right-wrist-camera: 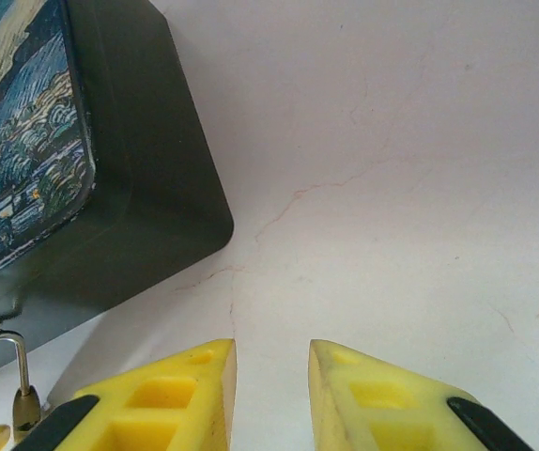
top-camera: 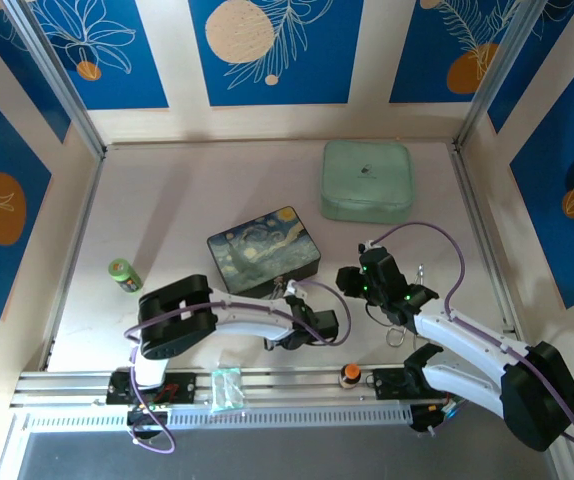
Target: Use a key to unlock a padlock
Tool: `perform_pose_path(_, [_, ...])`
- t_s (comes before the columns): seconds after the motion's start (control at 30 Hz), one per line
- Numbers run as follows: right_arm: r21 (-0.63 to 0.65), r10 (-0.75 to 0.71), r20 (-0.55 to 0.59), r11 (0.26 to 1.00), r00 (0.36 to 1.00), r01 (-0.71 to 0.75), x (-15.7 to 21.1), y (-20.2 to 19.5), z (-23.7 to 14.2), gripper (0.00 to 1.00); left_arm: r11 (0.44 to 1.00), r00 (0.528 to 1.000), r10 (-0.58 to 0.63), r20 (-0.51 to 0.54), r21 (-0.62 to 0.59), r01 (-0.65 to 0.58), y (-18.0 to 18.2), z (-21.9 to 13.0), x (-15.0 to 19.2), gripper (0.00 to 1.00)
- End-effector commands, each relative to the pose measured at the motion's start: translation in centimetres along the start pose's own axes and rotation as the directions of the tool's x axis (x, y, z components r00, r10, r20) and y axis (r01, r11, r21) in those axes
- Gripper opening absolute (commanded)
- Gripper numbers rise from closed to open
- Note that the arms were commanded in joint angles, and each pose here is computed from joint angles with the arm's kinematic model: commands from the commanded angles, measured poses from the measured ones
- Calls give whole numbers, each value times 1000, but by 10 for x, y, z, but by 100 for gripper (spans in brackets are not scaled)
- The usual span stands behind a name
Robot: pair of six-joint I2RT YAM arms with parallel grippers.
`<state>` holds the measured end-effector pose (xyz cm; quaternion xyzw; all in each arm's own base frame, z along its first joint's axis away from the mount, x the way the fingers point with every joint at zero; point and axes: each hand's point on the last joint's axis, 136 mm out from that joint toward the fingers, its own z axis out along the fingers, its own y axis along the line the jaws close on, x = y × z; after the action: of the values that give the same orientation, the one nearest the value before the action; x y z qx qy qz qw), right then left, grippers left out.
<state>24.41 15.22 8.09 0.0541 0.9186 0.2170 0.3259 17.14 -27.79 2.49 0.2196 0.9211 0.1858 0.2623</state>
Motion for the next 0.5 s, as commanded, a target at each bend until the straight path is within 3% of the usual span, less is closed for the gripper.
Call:
perform_pose_path(0.0, [21,16,12,1000,1000,-16,1,-7,1,26,996,1000,10,-27,84,-8,-19,-14,9,32])
perform_pose_path(0.17, [13,15,16,1000,1000,-15,1,-7,-1,26,987,999,-33,7,158,32,-20,-23,-3,38])
perform_pose_path(0.3, [-44,1,56,999,998,1,-4,1,-12,35,947,986,-157,48,291,137,3,-41,-19,65])
perform_pose_path(0.4, [-121,-9,78,992,997,18,-5,11,-18,55,880,958,-277,71,420,223,23,-53,-32,72])
perform_pose_path(0.47, [-163,15,69,987,998,-3,-4,16,-20,81,828,932,-355,66,485,281,36,-56,-36,74])
